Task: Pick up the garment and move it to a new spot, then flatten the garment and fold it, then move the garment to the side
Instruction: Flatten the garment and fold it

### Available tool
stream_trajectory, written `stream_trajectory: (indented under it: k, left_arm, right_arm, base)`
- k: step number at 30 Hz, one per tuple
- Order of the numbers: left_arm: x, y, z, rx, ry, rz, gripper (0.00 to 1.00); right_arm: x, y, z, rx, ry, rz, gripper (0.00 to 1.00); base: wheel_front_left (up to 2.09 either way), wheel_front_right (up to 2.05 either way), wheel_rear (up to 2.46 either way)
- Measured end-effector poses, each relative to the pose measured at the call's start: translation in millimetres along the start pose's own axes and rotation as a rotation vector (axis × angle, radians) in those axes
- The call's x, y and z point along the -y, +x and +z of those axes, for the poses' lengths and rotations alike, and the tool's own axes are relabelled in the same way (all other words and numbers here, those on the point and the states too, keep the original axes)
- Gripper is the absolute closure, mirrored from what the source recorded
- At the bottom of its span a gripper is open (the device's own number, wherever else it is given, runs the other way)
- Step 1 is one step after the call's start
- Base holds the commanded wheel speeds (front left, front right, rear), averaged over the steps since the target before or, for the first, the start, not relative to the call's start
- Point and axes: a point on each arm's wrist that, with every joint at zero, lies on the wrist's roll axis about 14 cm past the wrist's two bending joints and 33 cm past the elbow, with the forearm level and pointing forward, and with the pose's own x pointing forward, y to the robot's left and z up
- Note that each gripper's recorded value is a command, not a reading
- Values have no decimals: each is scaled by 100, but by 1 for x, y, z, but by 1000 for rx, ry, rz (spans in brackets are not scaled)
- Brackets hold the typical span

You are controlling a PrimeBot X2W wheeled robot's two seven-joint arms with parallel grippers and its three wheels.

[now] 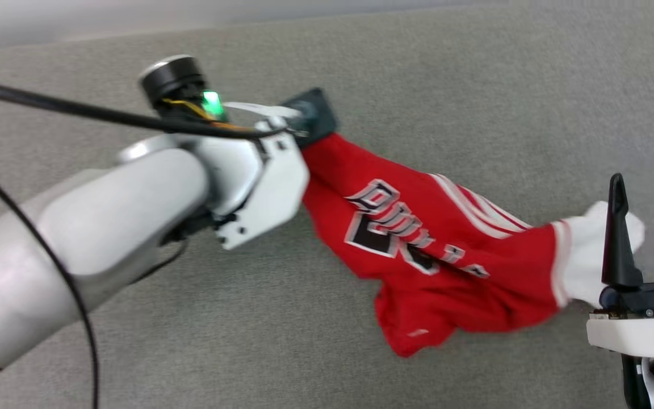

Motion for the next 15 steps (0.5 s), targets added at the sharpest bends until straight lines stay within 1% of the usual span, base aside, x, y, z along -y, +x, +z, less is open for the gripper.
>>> stream_trajectory:
  k: [3, 5, 7, 9, 11, 15]
  left_arm:
    - [-27, -22, -41, -66, -46, 102, 100]
    - [-36, -35, -71, -114, -84, 146, 100]
    - [-37, -45, -104, -174, -109, 176, 100]
    - [-31, -51, -136, -233, -148, 179, 100]
    - [-16, -52, -164, -274, -212, 157, 100]
    - [21, -46, -196, -327, -318, 86, 100]
  right_arm:
    - [-8, 0, 5, 13, 14, 21, 0]
    - [-12, 0, 7, 20, 21, 31, 0]
    - [-15, 0, 7, 21, 26, 39, 0]
    - [-16, -2, 5, 14, 33, 41, 0]
    - [-17, -1, 4, 11, 36, 43, 0]
    - [-18, -3, -1, -3, 37, 46, 0]
  base:
    - [0, 0, 0]
    - [0, 0, 0]
    - [0, 0, 0]
    - [0, 0, 0]
    - [0, 0, 0]
    - [0, 0, 0]
